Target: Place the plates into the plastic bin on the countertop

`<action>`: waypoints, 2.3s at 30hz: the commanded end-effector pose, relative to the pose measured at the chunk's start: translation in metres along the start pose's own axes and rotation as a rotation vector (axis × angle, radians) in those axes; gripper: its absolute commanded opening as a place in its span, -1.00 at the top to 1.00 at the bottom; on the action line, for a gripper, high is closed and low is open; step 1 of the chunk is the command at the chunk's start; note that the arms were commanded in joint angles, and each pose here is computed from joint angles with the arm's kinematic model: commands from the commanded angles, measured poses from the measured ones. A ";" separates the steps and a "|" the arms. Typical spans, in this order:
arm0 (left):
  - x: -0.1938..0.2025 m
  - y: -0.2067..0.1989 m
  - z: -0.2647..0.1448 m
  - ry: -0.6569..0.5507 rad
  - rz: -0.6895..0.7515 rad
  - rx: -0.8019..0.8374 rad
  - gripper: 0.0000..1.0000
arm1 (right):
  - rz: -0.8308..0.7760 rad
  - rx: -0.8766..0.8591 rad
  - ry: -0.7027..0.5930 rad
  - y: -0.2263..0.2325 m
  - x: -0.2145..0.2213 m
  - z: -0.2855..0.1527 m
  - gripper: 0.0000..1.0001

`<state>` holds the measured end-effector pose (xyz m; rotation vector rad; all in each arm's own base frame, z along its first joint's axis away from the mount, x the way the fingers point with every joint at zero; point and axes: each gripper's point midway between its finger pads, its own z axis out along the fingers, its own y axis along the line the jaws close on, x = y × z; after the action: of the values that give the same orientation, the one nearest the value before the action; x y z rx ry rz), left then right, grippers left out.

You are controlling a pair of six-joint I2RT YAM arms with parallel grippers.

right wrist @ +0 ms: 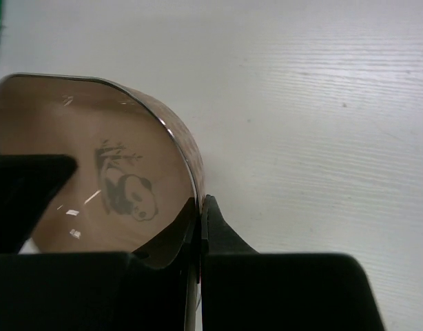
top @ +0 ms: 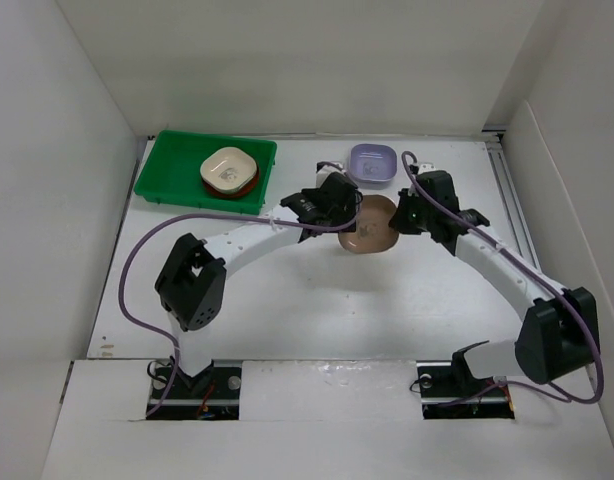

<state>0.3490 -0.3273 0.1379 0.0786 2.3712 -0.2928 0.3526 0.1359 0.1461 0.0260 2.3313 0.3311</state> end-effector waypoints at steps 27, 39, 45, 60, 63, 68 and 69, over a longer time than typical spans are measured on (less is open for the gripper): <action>-0.180 0.288 -0.004 -0.227 -0.828 -0.284 1.00 | -0.030 -0.216 -0.090 0.020 -0.016 0.001 -0.68; -0.171 0.330 0.060 -0.163 -0.933 -0.333 1.00 | -0.062 -0.236 -0.101 0.023 -0.016 -0.008 -0.66; -0.171 0.336 0.046 -0.185 -0.908 -0.378 -0.39 | -0.072 -0.238 -0.111 0.023 -0.018 -0.011 -0.66; -0.197 0.227 -0.080 -0.369 -0.598 -0.162 -0.99 | 0.002 0.013 -0.050 -0.024 -0.084 0.076 -0.66; -0.163 0.213 -0.080 -0.354 -0.561 -0.132 -0.99 | 0.044 0.030 -0.058 -0.036 -0.117 0.097 -0.66; -0.111 0.195 -0.068 -0.260 -0.529 -0.017 -0.99 | 0.090 0.110 0.005 -0.066 -0.120 0.157 -0.61; -0.104 0.196 -0.067 -0.259 -0.529 -0.017 -0.99 | 0.089 0.131 -0.010 -0.068 -0.130 0.159 -0.61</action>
<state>0.4129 -0.1103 0.2077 -0.6466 2.1501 -0.4128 0.5518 0.1047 0.1127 0.1422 2.3219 0.2915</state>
